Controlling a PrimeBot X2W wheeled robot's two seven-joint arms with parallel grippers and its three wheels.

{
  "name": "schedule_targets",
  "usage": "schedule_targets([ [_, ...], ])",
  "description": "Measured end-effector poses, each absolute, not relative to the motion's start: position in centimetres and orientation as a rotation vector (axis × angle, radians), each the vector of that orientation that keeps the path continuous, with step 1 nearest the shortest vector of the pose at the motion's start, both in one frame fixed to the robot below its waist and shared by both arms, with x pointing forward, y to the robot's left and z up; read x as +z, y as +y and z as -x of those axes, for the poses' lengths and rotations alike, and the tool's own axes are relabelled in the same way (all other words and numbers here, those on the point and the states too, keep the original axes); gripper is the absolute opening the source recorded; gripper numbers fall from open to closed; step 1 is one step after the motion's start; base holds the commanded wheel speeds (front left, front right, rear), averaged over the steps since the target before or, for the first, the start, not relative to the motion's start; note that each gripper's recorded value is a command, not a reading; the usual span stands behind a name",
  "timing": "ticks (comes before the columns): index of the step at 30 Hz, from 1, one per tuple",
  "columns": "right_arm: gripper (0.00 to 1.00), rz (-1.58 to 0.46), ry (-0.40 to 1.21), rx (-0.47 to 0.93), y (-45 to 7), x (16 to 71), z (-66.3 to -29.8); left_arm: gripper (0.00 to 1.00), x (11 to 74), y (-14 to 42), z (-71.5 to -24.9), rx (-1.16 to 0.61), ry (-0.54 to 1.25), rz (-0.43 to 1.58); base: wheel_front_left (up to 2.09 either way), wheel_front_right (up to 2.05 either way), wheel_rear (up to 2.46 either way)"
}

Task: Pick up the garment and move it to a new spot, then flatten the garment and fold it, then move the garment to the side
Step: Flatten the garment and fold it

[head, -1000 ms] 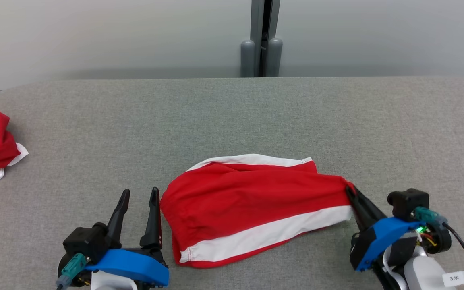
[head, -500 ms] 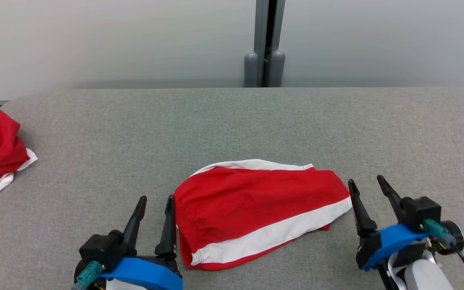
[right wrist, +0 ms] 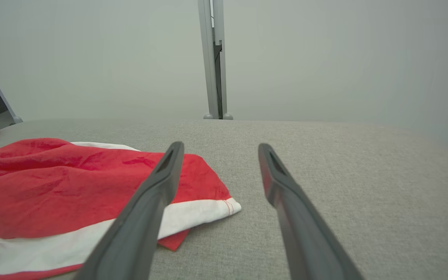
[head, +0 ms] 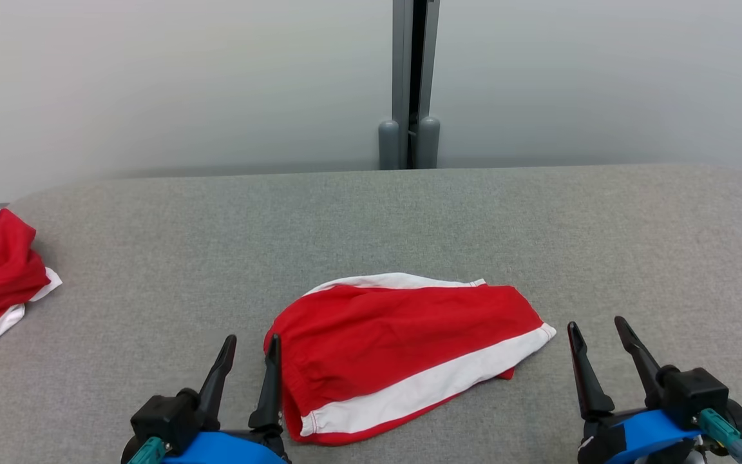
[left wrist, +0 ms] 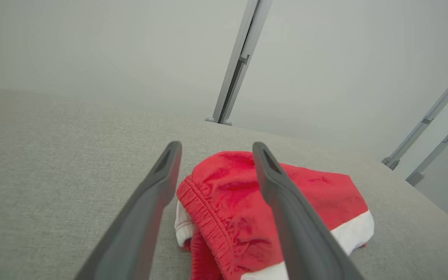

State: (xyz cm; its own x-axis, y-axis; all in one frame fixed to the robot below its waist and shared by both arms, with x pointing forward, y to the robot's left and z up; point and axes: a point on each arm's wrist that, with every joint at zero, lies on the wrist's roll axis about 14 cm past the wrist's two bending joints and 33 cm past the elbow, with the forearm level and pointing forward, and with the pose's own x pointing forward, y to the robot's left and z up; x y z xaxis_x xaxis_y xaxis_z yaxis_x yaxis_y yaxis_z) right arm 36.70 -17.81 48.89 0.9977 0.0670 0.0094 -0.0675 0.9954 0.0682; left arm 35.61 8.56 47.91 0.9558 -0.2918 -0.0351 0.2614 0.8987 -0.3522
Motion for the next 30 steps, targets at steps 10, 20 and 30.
schedule_targets([
  [10, 1.0, -0.084, -0.018, 0.06, -18.0, 49.0, -36.1, 1.0, 47.1, 11.0, -34.5, -0.197, 0.098, 0.34, 0.0, 0.0, 0.0],
  [20, 1.0, -0.088, -0.001, 0.054, -18.1, 48.3, -36.3, 1.0, 46.4, 11.8, -33.9, -0.171, 0.111, 0.32, 0.0, 0.0, 0.0],
  [30, 1.0, -0.095, 0.025, 0.05, -18.2, 47.4, -36.4, 1.0, 44.8, 10.8, -33.7, -0.204, 0.193, 0.332, 0.0, 0.0, 0.0],
])
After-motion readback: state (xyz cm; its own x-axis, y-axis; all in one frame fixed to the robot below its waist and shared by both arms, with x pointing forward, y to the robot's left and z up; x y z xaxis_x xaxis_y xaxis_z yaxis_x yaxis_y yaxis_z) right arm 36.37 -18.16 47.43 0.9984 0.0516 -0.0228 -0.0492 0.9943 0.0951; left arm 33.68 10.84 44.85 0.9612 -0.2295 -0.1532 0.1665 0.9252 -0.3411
